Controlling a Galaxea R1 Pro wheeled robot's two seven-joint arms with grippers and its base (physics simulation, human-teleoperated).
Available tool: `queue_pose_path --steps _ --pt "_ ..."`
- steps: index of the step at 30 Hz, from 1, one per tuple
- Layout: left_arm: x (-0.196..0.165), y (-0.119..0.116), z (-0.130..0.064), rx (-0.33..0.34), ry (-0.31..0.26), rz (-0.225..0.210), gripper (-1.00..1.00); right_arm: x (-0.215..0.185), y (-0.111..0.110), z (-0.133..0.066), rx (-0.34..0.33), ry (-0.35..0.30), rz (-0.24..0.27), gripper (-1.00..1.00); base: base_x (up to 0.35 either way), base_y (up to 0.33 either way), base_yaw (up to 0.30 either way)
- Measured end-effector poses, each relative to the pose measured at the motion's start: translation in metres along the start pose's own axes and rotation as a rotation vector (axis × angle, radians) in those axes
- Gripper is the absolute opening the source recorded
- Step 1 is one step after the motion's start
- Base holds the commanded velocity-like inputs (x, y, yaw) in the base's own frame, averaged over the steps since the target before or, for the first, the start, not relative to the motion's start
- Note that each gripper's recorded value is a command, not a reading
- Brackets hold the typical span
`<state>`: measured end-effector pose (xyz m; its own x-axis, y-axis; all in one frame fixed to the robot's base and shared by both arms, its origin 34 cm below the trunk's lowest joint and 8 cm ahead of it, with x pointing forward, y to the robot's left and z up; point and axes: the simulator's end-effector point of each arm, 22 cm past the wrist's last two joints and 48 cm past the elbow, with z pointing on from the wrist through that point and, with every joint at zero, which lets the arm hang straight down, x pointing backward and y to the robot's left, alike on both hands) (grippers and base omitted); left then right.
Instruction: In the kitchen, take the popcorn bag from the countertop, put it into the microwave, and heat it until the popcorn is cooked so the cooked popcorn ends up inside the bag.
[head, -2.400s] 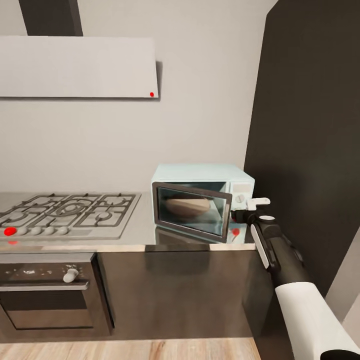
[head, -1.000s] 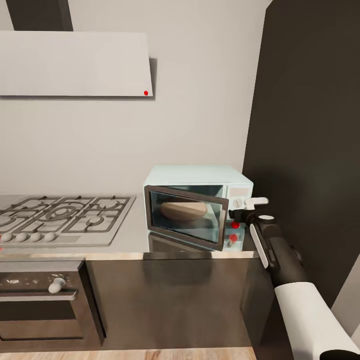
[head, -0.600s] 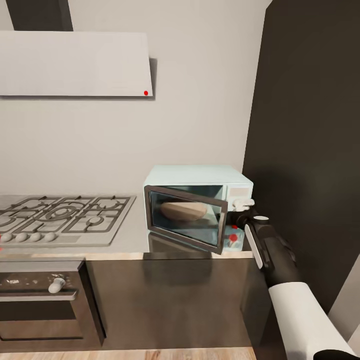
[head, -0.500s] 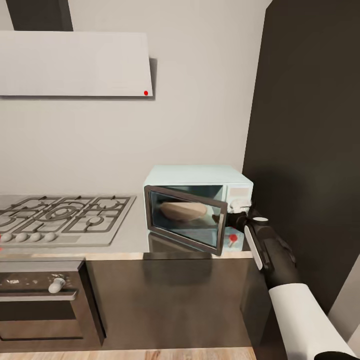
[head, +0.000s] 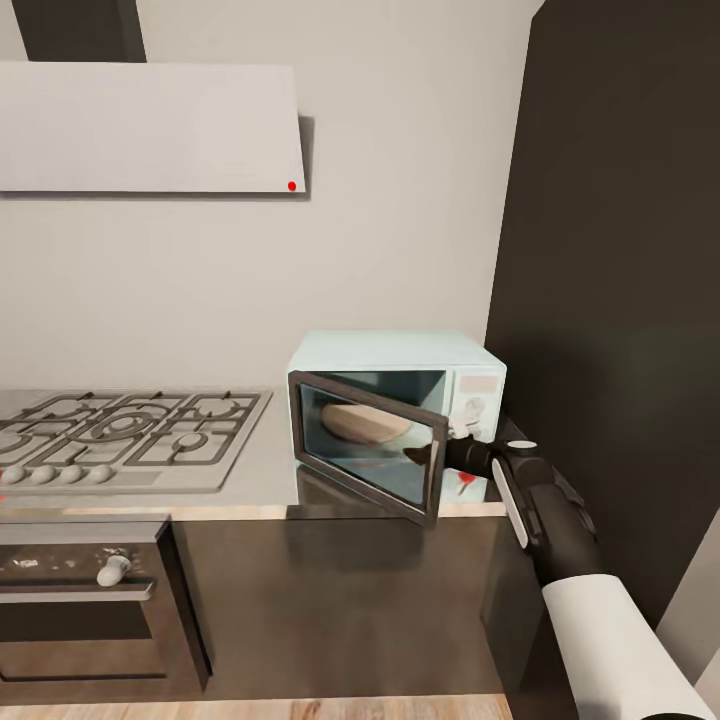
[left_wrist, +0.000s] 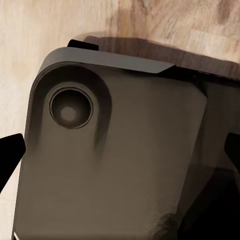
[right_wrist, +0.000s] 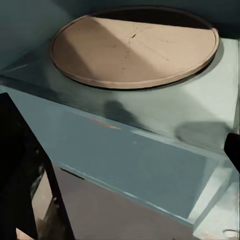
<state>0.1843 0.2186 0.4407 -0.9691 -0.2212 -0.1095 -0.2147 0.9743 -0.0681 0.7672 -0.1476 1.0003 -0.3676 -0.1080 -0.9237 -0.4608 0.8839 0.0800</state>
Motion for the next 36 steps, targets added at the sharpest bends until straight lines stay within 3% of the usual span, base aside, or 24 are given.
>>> queue_pose_path --steps 11,17,27,30,36 --pt "0.0 0.0 0.0 0.0 0.0 0.0 1.0 -0.003 -0.003 -0.002 0.009 -0.007 -0.001 1.0 0.0 0.0 0.0" --pt "0.0 0.0 0.0 0.0 0.0 0.0 1.0 -0.044 0.0 -0.024 0.025 -0.075 -0.029 1.0 0.0 0.0 0.0" --pt "0.0 0.0 0.0 0.0 0.001 -0.002 1.0 -0.044 0.003 -0.024 0.014 -0.073 -0.03 1.0 -0.077 0.078 0.0" --pt "0.0 0.0 0.0 0.0 0.0 -0.001 1.0 -0.043 0.009 -0.023 -0.013 -0.071 -0.029 1.0 -0.044 0.044 0.0" --pt "0.0 0.0 0.0 0.0 0.0 -0.001 1.0 -0.04 0.034 -0.028 -0.147 -0.062 -0.039 1.0 -0.004 0.004 0.0"
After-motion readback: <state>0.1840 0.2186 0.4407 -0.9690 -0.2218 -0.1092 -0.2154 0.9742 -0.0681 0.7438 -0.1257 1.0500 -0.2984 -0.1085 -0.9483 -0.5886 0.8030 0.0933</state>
